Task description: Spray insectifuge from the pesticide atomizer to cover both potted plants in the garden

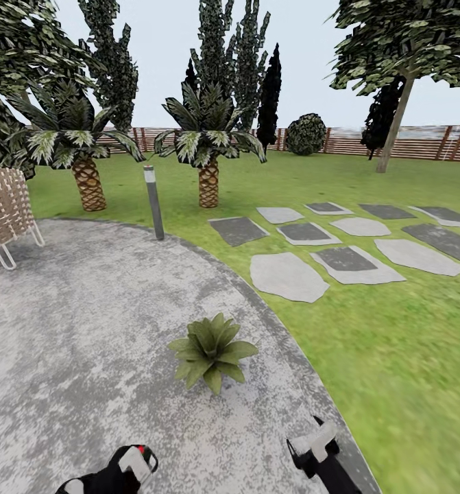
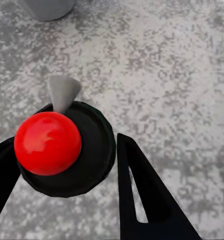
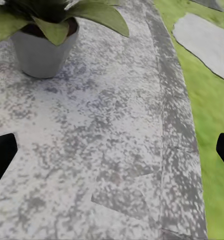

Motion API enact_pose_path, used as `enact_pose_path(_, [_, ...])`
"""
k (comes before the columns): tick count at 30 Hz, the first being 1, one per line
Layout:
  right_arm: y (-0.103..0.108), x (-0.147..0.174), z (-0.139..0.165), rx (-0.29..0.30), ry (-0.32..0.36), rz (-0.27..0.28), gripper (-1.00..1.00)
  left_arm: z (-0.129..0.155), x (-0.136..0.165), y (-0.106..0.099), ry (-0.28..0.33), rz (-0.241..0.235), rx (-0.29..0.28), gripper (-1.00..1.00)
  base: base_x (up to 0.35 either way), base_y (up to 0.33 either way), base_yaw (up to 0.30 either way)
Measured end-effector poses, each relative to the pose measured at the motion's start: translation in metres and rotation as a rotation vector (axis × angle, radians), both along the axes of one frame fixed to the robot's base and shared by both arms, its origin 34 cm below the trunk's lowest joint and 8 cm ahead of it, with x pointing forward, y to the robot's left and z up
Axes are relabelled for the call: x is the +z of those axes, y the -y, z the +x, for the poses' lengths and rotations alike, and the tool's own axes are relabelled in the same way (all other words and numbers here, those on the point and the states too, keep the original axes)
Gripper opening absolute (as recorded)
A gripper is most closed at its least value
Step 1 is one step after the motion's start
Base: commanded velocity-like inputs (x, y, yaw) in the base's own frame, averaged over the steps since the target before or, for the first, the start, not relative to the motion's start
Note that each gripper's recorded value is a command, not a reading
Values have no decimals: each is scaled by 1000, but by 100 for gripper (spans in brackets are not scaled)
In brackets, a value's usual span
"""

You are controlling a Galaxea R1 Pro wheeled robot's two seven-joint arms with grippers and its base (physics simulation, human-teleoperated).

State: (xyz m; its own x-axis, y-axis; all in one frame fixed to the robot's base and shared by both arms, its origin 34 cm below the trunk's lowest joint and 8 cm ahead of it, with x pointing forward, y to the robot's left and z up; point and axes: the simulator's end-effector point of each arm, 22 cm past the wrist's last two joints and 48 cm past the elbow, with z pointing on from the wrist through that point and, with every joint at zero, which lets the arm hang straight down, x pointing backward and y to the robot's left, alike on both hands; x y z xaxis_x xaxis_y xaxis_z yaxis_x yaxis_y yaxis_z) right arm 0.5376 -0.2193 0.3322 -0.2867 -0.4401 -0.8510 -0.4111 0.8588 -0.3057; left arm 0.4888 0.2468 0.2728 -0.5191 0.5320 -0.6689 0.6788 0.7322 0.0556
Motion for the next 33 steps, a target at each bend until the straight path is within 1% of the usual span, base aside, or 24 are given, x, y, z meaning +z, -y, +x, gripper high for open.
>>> enact_pose_path(1, [-6, 0, 1, 41, 1, -30, 100, 0, 2, 9, -42, -14, -56, -100, 0, 0, 0])
enact_pose_path(2, [-9, 0, 1, 62, -1, -45, 100, 0, 4, 14, -61, -22, -85, -100, 0, 0, 0])
enact_pose_path(3, [-16, -3, -1, 105, -13, -73, 100, 4, 10, 22, -84, -40, -132, -100, 0, 0, 0])
enact_pose_path(4, [-30, -10, -8, 191, -50, -106, 100, 12, 23, 33, -102, -65, -203, -100, 0, 0, 0])
enact_pose_path(5, [-42, -15, -15, 260, -87, -113, 100, 19, 32, 41, -107, -78, -251, -100, 0, 0, 0])
enact_pose_path(7, [-64, -20, -26, 388, -156, -105, 100, 27, 48, 51, -116, -86, -341, -100, 0, 0, 0])
enact_pose_path(9, [-81, -14, -29, 485, -198, -96, 100, 29, 58, 56, -142, -71, -422, -100, 0, 0, 0])
enact_pose_path(10, [-86, -10, -28, 517, -211, -94, 100, 29, 63, 57, -161, -57, -455, -100, 0, 0, 0])
enact_pose_path(12, [-92, -2, -23, 550, -232, -98, 100, 31, 71, 55, -199, -27, -496, -100, 0, 0, 0])
enact_pose_path(15, [-99, 8, -17, 567, -244, -99, 100, 31, 76, 51, -230, 1, -519, -100, 0, 0, 0])
enact_pose_path(17, [-113, 14, -16, 589, -247, -84, 100, 30, 77, 50, -241, 14, -529, -100, 0, 0, 0])
enact_pose_path(20, [-131, 20, -19, 613, -250, -59, 100, 29, 76, 48, -249, 23, -536, -100, 0, 0, 0])
enact_pose_path(23, [-140, 22, -20, 622, -248, -47, 100, 26, 75, 47, -253, 26, -540, -100, 0, 0, 0])
enact_pose_path(24, [-150, 25, -21, 629, -244, -36, 100, 23, 73, 47, -256, 27, -543, -100, 0, 0, 0])
enact_pose_path(26, [-158, 27, -21, 636, -241, -25, 100, 22, 72, 47, -256, 28, -544, -100, 0, 0, 0])
enact_pose_path(27, [-164, 29, -22, 640, -239, -17, -100, 21, 72, 47, -256, 28, -546, -100, 0, 0, 0])
enact_pose_path(29, [-175, 32, -25, 653, -239, 0, -100, 19, 70, 48, -258, 36, -561, -100, 0, 0, 0])
enact_pose_path(33, [-191, 39, -29, 693, -239, 23, -100, 10, 65, 51, -263, 73, -631, -100, 0, 0, 0])
